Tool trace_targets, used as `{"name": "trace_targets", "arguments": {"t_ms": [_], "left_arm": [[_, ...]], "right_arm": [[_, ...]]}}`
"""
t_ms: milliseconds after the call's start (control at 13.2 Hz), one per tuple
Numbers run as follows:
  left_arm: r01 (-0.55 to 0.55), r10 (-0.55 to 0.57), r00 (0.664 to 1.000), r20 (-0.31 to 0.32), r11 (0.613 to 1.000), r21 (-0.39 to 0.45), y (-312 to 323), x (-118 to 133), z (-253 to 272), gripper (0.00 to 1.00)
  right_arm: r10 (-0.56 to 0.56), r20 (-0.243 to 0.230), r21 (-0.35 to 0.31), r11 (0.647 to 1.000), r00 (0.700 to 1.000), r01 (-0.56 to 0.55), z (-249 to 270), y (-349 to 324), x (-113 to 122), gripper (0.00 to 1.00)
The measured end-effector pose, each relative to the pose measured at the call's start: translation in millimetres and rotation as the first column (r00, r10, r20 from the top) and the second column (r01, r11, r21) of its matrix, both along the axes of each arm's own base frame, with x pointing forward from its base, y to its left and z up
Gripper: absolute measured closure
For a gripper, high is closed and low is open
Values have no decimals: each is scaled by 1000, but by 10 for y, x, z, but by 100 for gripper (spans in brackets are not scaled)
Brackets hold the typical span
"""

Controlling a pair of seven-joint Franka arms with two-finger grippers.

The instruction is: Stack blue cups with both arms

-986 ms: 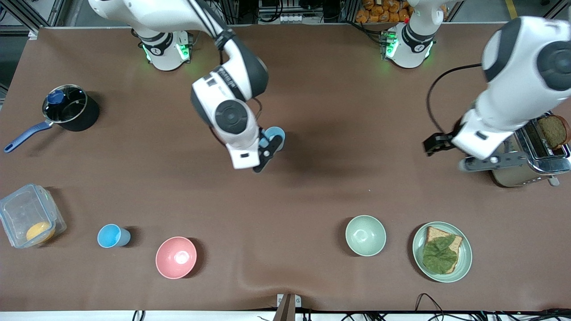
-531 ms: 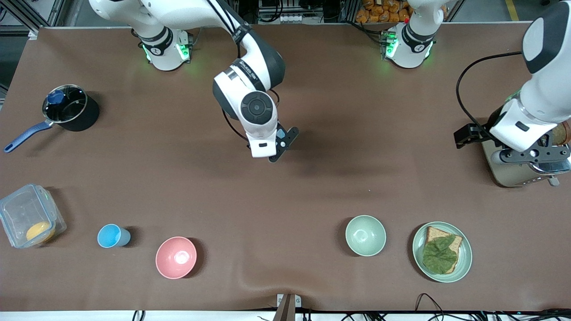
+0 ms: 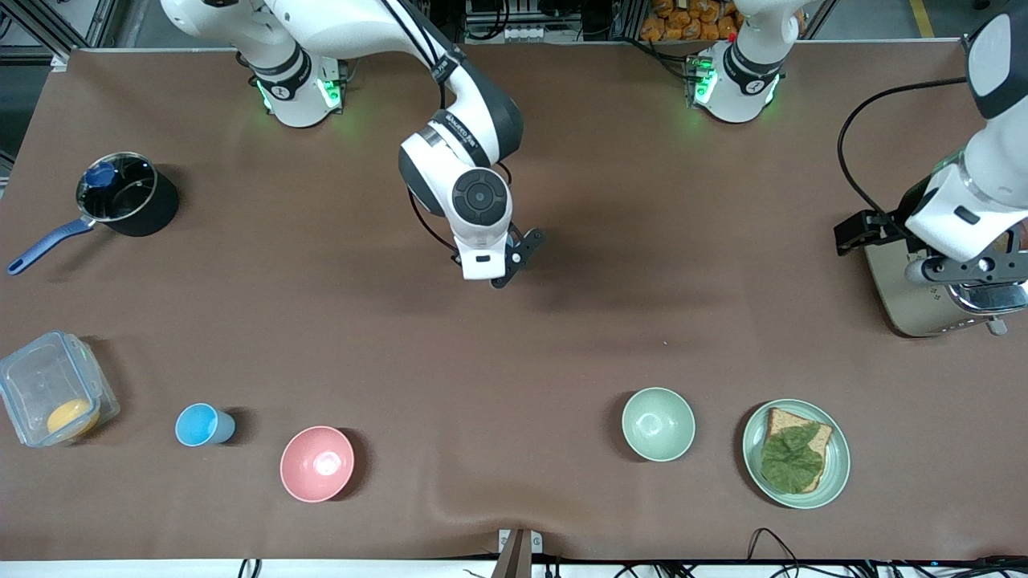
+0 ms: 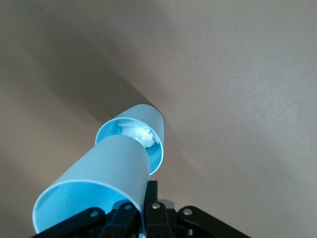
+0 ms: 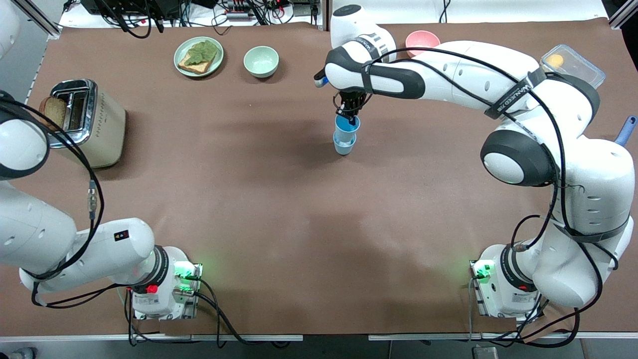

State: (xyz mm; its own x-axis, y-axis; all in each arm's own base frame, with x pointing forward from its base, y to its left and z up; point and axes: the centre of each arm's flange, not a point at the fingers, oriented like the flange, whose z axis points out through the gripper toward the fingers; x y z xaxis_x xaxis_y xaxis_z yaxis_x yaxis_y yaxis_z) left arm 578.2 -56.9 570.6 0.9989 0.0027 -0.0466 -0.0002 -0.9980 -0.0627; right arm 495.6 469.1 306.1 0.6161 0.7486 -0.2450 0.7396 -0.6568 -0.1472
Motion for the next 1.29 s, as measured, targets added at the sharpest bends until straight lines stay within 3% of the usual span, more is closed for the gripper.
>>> {"name": "trace_targets", "arguments": {"t_ms": [834, 1138, 1290], "left_arm": [[66, -65, 997, 30, 997, -30, 389, -144, 314, 0], [80, -79, 996, 36, 996, -28, 309, -218, 414, 0], [74, -73, 997, 27, 997, -28, 346, -258, 447, 0]], "right_arm": [[-37, 11, -19, 999, 999, 38, -180, 13, 16, 94], [-50, 26, -12, 999, 998, 50, -112, -20, 85, 55], [-80, 46, 0, 997, 996, 81, 14, -137, 231, 34]]}}
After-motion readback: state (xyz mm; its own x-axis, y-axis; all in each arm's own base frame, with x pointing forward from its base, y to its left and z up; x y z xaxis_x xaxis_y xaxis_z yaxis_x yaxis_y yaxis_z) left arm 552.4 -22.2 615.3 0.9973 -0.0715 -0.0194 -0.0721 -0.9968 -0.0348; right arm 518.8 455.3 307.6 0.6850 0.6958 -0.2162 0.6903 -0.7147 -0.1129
